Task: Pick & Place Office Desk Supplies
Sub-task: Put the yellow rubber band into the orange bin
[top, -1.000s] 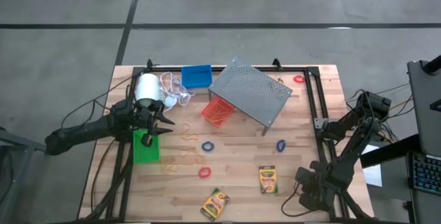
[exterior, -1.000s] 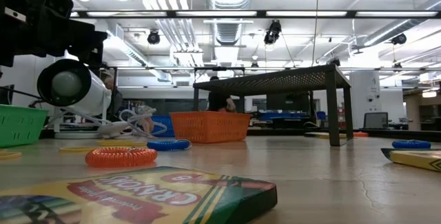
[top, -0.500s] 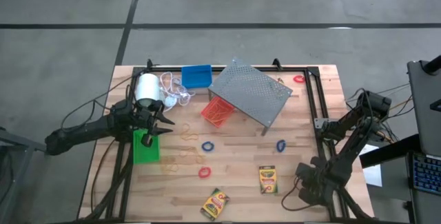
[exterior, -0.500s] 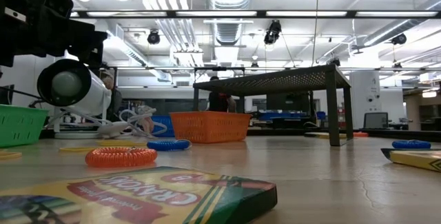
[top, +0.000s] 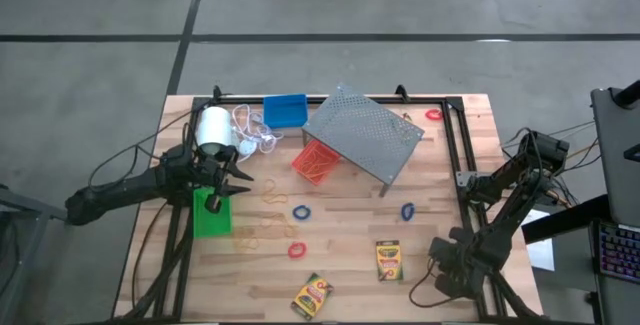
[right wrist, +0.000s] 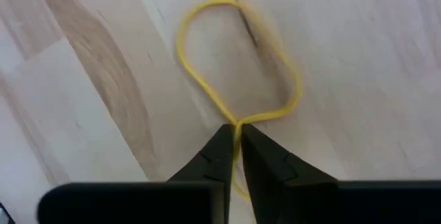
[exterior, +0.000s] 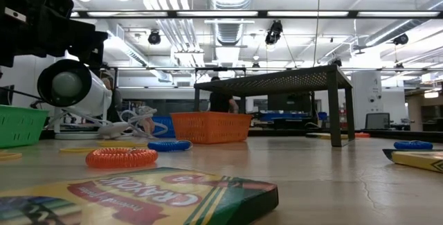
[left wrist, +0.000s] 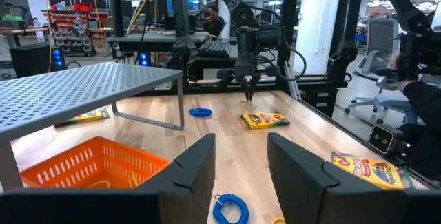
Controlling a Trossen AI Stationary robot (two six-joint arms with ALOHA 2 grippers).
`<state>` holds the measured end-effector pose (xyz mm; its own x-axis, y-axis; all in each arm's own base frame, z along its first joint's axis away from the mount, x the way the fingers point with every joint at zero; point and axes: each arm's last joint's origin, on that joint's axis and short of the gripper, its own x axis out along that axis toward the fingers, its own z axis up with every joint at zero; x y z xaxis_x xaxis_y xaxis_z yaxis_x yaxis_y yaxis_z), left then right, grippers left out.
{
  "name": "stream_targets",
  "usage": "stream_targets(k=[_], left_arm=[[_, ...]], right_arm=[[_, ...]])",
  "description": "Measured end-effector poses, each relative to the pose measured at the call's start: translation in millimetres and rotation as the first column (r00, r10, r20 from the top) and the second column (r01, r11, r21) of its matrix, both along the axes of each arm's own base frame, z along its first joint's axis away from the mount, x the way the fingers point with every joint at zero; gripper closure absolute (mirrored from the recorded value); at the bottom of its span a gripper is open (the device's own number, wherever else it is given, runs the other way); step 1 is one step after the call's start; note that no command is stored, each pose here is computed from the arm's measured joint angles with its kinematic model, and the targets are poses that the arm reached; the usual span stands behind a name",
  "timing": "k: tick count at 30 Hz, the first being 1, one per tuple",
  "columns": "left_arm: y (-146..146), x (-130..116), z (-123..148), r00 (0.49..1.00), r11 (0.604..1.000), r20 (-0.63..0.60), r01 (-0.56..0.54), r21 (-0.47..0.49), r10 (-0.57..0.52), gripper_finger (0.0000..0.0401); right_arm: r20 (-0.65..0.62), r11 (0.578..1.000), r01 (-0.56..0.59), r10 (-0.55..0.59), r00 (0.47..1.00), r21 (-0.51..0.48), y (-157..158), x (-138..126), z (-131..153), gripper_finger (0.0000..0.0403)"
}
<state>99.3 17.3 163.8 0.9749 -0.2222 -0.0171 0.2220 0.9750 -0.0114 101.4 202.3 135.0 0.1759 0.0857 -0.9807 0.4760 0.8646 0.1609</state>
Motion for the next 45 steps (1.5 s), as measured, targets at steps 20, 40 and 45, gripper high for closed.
stream_targets(k=[20, 40, 45], left_arm=[[0, 0, 0, 1.000, 1.000, 0.000, 0.000, 0.000, 0.000, 0.0267], [0, 0, 0, 1.000, 1.000, 0.000, 0.000, 0.000, 0.000, 0.0267], [0, 0, 0, 1.000, 1.000, 0.000, 0.000, 0.000, 0.000, 0.0267]], right_arm=[[0.003, 1.000, 0.000, 0.000, 1.000, -0.019, 3, 2, 9, 0.0394], [0.127, 0.951, 0.020, 0.021, 0.992, -0.309, 6, 11, 79, 0.0394], [0.217, 0.913, 0.048, 0.045, 0.975, -0.405, 3, 14, 104, 0.0394]])
